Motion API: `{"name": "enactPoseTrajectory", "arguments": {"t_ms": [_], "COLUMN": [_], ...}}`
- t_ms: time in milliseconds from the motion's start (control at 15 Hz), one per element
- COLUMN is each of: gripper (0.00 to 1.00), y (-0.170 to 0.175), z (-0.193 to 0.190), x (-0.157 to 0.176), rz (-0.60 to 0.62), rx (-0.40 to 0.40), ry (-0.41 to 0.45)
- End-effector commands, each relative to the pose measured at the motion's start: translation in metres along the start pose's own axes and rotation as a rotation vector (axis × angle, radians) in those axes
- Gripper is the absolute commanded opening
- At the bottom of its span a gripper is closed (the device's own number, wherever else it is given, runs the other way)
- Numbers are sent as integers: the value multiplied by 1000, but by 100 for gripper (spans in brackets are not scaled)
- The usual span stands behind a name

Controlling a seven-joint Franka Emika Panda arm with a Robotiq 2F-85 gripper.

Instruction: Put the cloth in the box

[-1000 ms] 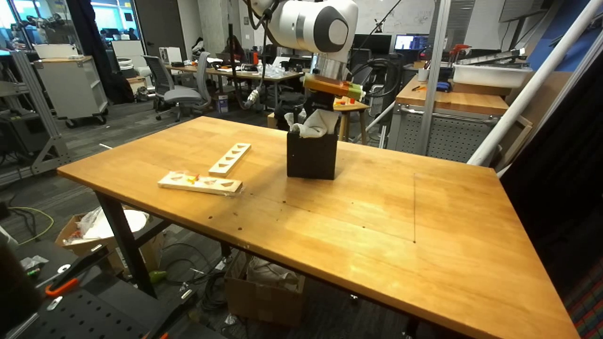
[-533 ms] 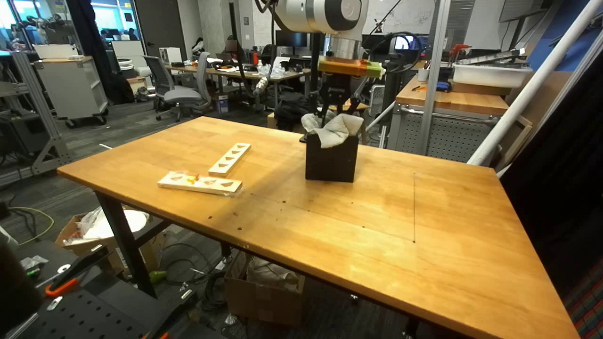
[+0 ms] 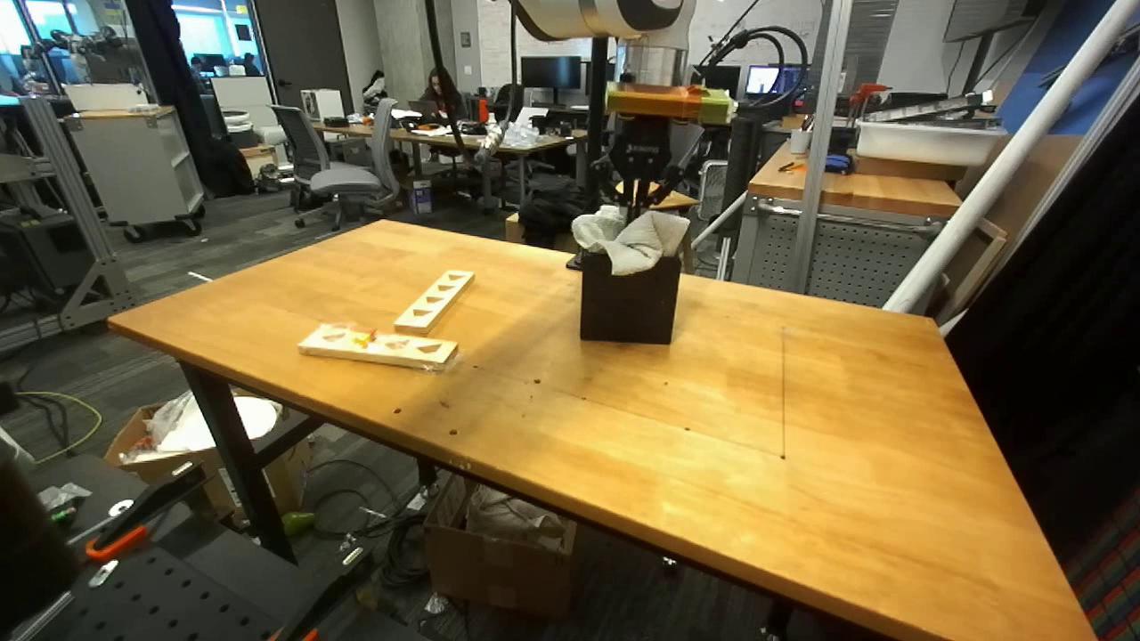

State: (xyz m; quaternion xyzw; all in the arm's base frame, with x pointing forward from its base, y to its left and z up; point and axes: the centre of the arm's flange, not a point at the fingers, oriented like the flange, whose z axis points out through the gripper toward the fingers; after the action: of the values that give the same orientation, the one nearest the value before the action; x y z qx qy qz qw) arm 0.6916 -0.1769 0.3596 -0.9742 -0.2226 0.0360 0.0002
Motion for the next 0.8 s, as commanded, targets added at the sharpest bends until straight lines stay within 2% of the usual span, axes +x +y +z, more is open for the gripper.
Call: {"name": "enactPoseTrajectory", "arguments": {"t_ms": [0, 67, 200, 267, 333, 467, 600, 733], "gripper": [8, 21, 33, 16, 14, 2, 0, 3], "y": [-6, -6, -5, -5, -5, -5, -1, 3], "z": [-25, -31, -43, -48, -52, -57, -62, -63], "x": [-10, -12, -17, -19, -21, -26, -36, -46], "rz": [4, 6, 7, 8, 8, 9, 19, 33], "rx": [-64, -76, -102, -113, -122, -139, -159, -170], "ry": [6, 8, 7, 7, 8, 6, -1, -10]}}
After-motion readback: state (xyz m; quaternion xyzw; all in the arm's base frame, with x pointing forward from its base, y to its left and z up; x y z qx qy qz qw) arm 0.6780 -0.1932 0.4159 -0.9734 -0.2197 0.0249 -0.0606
